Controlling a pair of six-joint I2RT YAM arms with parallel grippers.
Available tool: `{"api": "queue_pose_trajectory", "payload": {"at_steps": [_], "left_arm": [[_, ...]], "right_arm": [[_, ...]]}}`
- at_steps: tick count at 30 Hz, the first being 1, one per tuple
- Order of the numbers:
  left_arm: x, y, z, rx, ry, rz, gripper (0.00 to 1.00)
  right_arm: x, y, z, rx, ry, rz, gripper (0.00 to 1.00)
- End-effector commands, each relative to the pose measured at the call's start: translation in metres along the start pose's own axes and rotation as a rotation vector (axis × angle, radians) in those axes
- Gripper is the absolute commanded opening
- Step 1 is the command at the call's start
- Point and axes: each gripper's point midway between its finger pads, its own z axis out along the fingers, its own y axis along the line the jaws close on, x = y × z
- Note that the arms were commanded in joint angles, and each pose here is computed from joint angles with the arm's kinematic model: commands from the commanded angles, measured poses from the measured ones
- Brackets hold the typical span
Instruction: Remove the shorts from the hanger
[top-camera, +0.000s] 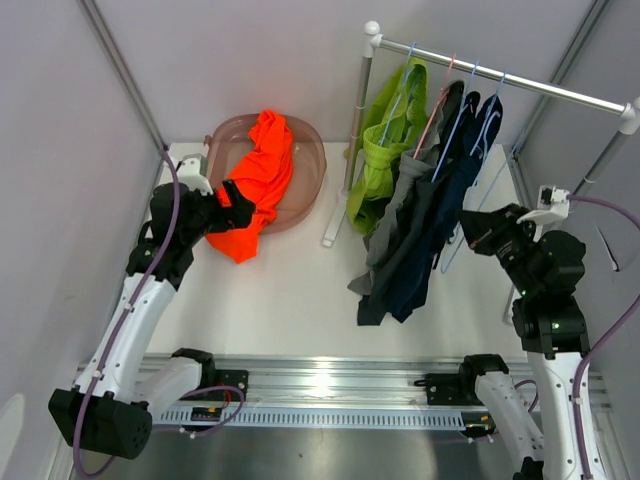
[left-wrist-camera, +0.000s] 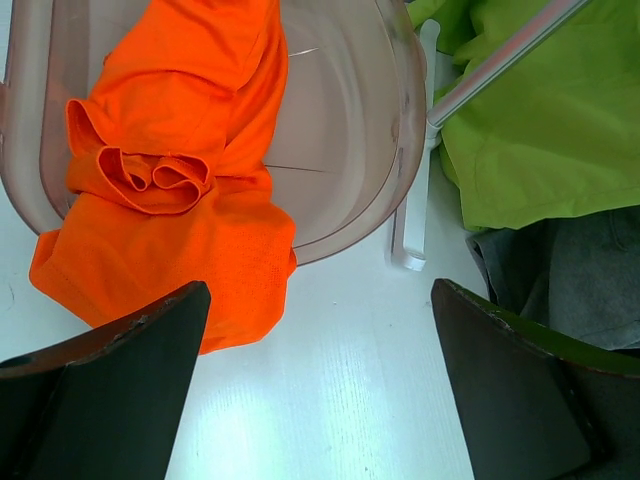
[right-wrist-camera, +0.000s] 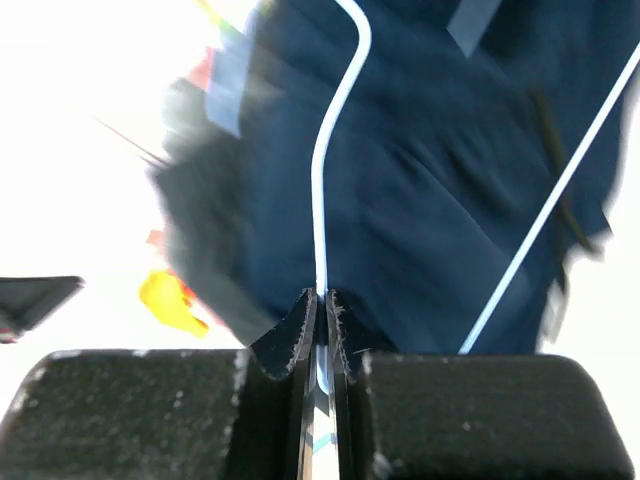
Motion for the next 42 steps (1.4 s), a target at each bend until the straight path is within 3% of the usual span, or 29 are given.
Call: {"api": "queue_pose_trajectory", "payload": {"at_steps": [1, 10, 23, 30, 42], "left_arm": [[-0.012, 0.000, -0.007, -0.004, -0.058, 0.017, 0.99], [-0.011, -0.002, -0.006, 0.010, -0.049, 0.015, 0.99], [-0.007, -0.006, -0.003, 0.037, -0.034, 0.012, 0.99], [-0.005, -0.005, -0.003, 0.032, -0.031, 0.012, 0.99], [-0.004, -0.004, -0.002, 0.028, -0.026, 0.012, 0.99]], "right_arm": [[-0.064, 0.060, -0.008, -0.214, -0.184, -0.114, 0.00], [-0.120, 0.092, -0.007, -0.286, -0.346, -0.125, 0.00], [-0.136, 0.042, -0.006, -0.028, -0.457, -0.073, 0.00], [-0.128, -0.019, 0.000, 0.231, -0.449, 0.023, 0.00], [-0.116, -0.051, 0.021, 0.264, -0.414, 0.061, 0.00]]}}
